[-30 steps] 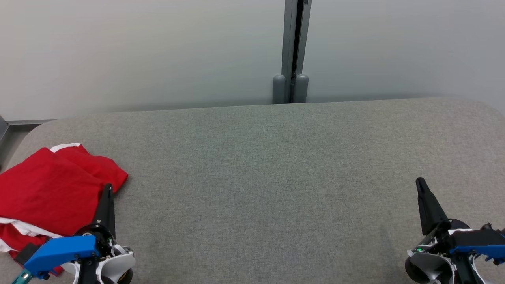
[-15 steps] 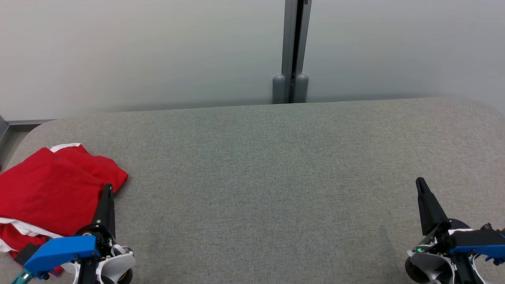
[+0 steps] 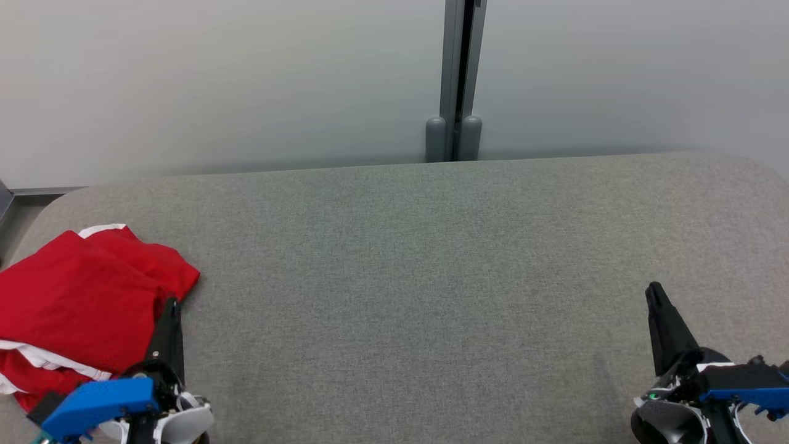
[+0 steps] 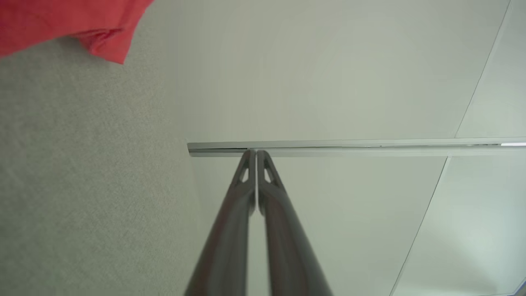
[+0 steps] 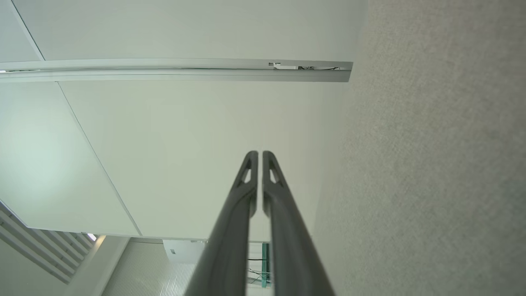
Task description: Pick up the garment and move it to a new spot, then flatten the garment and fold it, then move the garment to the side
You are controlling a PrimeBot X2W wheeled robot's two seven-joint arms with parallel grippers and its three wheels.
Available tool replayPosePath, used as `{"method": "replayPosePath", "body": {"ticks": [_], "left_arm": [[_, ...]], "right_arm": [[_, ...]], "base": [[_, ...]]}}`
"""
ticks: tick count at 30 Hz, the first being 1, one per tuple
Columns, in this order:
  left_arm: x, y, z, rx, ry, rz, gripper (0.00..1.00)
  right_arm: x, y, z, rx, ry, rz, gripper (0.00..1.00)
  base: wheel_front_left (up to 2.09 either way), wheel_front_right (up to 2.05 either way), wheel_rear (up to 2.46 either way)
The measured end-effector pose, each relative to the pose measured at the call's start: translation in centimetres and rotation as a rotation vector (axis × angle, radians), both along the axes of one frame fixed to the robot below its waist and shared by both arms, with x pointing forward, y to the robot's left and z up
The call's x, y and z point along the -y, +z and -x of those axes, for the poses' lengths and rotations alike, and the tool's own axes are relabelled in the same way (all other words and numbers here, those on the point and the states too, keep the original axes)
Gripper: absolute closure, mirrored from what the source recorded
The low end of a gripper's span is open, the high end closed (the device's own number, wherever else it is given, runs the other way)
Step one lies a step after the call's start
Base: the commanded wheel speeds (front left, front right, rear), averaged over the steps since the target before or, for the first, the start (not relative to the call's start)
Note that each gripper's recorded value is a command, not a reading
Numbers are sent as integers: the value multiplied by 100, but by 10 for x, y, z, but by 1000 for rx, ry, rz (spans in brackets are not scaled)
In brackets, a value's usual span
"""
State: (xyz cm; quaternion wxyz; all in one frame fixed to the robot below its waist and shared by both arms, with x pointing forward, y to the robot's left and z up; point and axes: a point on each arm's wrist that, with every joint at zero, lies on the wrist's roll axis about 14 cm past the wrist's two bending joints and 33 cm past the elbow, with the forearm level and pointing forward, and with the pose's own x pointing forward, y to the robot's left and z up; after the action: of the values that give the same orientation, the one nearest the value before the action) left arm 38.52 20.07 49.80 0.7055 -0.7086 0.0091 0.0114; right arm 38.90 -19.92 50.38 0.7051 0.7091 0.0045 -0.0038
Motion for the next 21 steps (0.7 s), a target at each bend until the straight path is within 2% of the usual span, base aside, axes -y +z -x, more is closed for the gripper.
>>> {"method": "replayPosePath", "body": {"ticks": [4, 8, 21], "left_arm": [[0, -26, 13, -77, 7, 10, 0], [0, -30, 14, -91, 16, -12, 0], [4, -33, 12, -112, -2, -256, 0]], "right_arm": [[-2, -17, 7, -53, -1, -9, 0], [-2, -18, 7, -55, -6, 11, 0], [-2, -16, 4, -56, 0, 207, 0]], "base": [[0, 0, 0], [0, 0, 0], [0, 0, 0]]}}
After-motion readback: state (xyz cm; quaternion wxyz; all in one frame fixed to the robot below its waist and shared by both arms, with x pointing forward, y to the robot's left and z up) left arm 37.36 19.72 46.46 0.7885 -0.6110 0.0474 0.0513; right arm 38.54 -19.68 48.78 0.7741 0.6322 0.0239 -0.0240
